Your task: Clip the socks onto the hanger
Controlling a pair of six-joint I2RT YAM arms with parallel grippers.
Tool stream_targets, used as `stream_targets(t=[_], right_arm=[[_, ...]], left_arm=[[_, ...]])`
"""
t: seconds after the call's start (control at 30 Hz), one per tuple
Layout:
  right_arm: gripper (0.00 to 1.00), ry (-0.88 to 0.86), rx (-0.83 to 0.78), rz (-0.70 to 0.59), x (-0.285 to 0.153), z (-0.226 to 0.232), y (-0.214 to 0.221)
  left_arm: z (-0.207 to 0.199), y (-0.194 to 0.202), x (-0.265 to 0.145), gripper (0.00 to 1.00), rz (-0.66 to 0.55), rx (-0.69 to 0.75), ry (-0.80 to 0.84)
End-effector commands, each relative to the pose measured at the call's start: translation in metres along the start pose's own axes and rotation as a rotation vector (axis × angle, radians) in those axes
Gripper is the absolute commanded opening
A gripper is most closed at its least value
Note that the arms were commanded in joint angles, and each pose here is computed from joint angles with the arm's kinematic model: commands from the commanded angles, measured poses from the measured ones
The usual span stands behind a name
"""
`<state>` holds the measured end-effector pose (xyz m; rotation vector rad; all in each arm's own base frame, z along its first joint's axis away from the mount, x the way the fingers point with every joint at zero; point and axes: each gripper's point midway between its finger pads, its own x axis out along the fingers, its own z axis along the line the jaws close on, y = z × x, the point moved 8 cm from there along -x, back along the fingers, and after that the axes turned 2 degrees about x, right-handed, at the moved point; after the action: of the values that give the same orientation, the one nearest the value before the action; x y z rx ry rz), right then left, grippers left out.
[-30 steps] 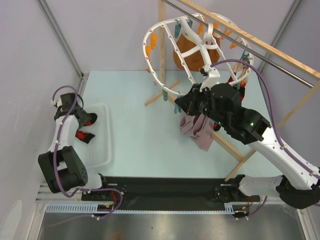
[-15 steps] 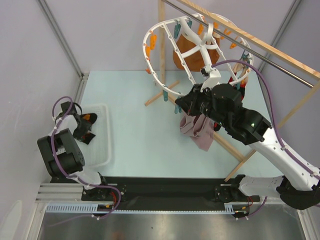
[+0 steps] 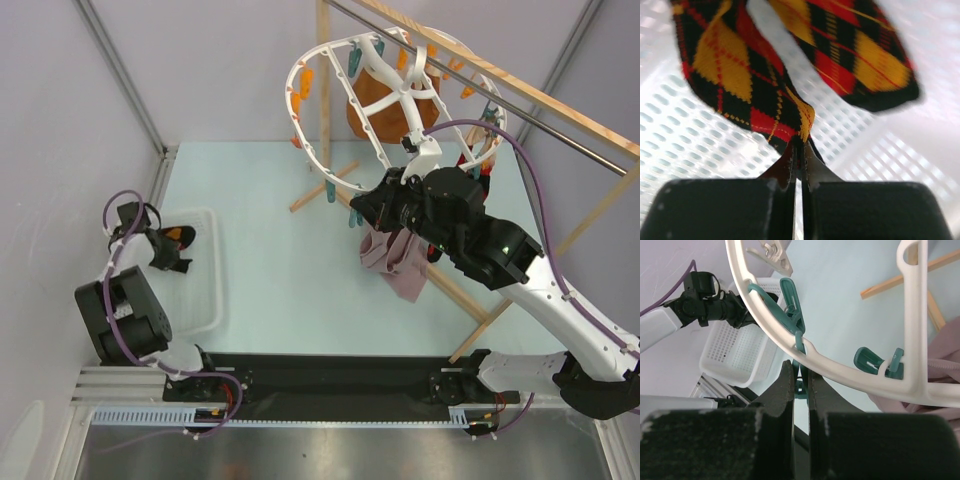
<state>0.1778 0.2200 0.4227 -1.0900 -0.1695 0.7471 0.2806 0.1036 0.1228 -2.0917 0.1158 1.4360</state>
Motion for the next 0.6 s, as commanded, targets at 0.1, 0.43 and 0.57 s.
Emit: stream_targets(t=[0.1, 0.43, 0.57], right_arm=[[0.0, -0.024, 0.005, -0.02, -0.004, 0.003, -0.005], [0.0, -0.032, 0.003, -0.022, -0.003, 0.006, -0.008], [0.0, -0.036, 0.004, -0.023, -0.003, 0.007, -0.009]], left_arm=[[-0.035, 0.006, -0.063, 0.0, 0.051, 0.103, 0.449], [-0.1, 0.069, -0.239, 0.0, -0.016, 0.294, 1.134], [-0.115, 0.082, -0.313, 0.0, -0.078, 0.386, 1.281]])
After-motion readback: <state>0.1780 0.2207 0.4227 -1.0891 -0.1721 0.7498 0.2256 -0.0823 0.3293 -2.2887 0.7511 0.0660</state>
